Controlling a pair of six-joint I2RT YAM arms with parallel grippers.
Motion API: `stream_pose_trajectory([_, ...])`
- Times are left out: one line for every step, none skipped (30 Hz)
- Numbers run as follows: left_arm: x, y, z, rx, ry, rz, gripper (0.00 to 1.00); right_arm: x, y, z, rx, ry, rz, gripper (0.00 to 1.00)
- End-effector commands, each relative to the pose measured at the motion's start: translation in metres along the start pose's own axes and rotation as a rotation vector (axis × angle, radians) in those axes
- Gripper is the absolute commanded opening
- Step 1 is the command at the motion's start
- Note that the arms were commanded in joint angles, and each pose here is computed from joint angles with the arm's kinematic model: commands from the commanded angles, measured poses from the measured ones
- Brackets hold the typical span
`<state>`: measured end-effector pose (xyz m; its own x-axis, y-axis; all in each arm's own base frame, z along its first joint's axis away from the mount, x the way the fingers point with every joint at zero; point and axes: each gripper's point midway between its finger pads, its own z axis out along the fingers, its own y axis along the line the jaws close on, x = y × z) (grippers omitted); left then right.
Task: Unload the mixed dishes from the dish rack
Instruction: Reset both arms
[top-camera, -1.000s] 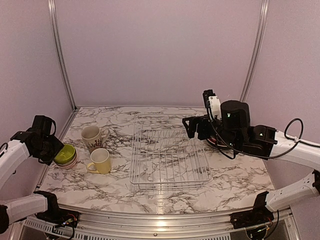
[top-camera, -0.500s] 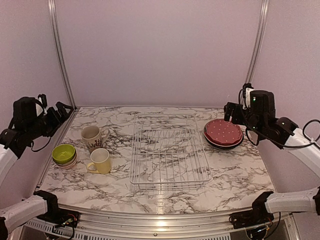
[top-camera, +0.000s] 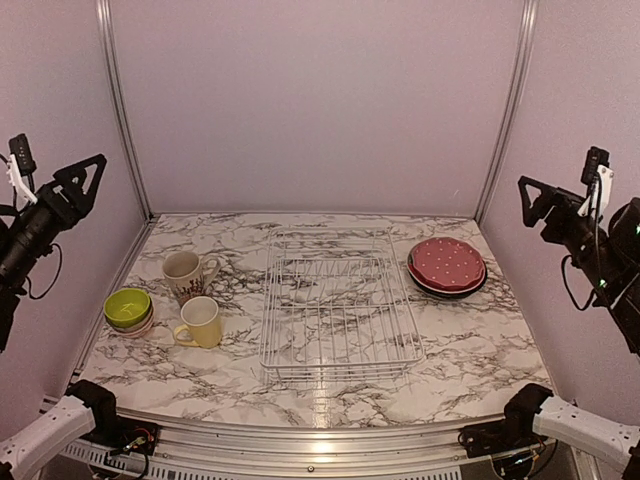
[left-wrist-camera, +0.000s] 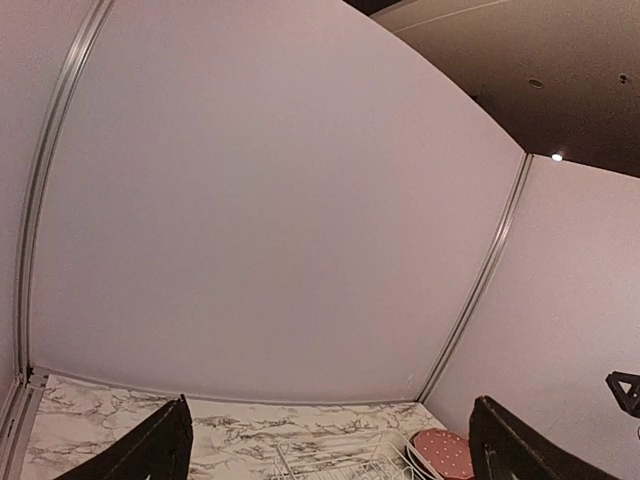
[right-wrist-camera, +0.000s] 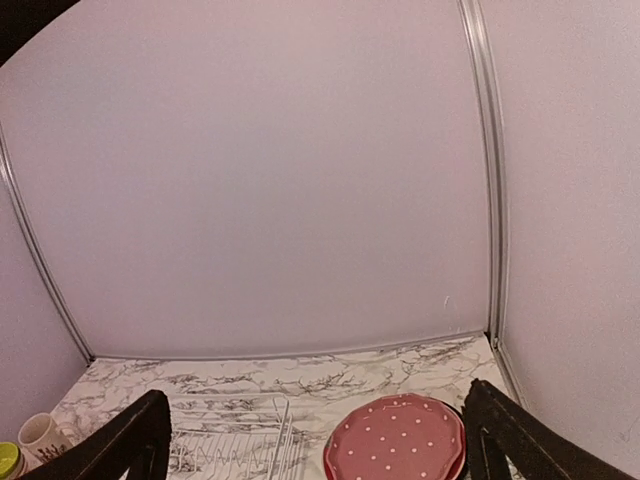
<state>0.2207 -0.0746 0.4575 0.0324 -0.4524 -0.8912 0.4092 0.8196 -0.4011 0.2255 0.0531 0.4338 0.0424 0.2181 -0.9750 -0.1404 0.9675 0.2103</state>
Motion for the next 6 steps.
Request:
stream_pose_trajectory([-0.0299,-0.0206,-0.0193,0.075,-0.128,0.056,0.99,-0.0308,0.0040,-0.0206,-0.055,-0.104,-0.013,0.99])
stream_pose_trajectory([-0.0327,-0.0209,-0.0218,0.072,-0.139,0.057,0.99,-0.0322,0.0035,-0.0225,-0.056,-0.111,-0.009,0.99])
stream_pose_trajectory([-0.0352,-0.0211,-0.0234,0.068,-0.148,0.056,0.99,-0.0327,0.0035,-0.0230,-0.058,-0.113,-0.006,0.99])
stream_pose_trajectory([-0.0356,-0.0215,-0.0237,0.070,-0.149,0.055,0.99,-0.0322,0.0037,-0.0231,-0.060,-0.112,-0.005,0.98])
stream_pose_trajectory([-0.0351,-0.0222,-0.0234,0.074,-0.146,0.054,0.99,-0.0306,0.0038,-0.0224,-0.060,-0.107,-0.004,0.99])
stream_pose_trajectory([-0.0340,-0.0223,-0.0224,0.077,-0.140,0.050,0.99,-0.0262,0.0026,-0.0207,-0.053,-0.096,-0.003,0.99])
